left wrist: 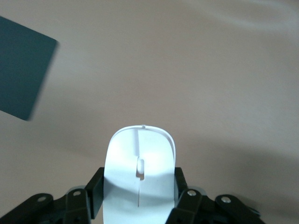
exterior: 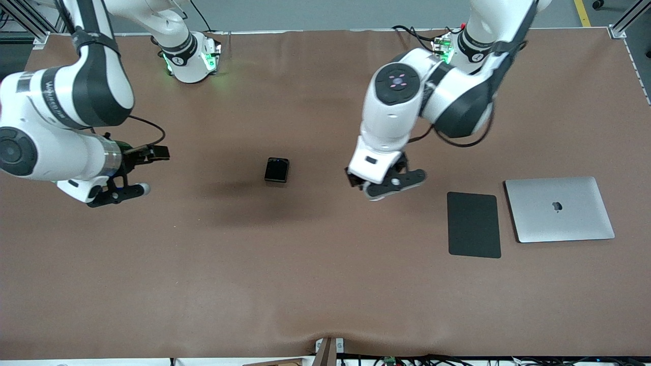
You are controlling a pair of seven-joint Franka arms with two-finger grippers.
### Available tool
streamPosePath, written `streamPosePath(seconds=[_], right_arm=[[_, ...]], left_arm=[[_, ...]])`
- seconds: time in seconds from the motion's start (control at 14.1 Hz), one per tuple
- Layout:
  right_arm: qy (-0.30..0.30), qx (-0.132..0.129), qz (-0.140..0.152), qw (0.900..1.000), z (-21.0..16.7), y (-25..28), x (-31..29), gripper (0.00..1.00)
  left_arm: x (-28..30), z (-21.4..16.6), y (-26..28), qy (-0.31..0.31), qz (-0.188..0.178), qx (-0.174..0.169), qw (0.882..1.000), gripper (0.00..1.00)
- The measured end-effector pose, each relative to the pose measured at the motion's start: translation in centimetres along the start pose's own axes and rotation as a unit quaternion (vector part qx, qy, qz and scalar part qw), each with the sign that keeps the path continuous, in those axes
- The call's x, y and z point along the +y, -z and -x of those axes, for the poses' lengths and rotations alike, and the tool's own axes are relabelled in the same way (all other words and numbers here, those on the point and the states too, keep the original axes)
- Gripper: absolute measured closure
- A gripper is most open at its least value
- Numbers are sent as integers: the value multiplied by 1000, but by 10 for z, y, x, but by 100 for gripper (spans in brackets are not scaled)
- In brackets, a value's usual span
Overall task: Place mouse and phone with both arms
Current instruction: 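Carry the mouse with the left gripper while the right gripper approaches the phone, then lower the mouse onto the mouse pad while the right gripper grasps the phone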
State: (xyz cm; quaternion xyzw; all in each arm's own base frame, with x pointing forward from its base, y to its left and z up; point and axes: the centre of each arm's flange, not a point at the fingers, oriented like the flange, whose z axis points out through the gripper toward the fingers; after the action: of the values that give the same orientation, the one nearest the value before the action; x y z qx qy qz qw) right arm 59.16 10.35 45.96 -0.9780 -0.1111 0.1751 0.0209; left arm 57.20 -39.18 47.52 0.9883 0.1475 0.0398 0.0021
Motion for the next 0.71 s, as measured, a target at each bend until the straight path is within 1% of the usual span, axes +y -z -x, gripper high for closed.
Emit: streamPosePath(seconds=[0.14,0.28,0.43,0.5,0.71], right_arm=[[-10,8,6,1000,-5,-2,-20,0],[-21,8,7,1000,-9,-7,-38,0],[-36,4,1,999,-14,-15,-58,0],[-43,7,0,999,-18,-21,-69,0],[-60,23,-1,998,-32,-50,-102,0]], left_arm=[[-32,-22,10,-13,-20,-9,1000,39],[-65,-47,11,-29,-36,-21,999,39],[-100,-77,11,-51,-40,-26,998,39],[-117,-91,10,-64,-40,-28,997,39],[-159,-120,2,-111,-42,-39,992,39]])
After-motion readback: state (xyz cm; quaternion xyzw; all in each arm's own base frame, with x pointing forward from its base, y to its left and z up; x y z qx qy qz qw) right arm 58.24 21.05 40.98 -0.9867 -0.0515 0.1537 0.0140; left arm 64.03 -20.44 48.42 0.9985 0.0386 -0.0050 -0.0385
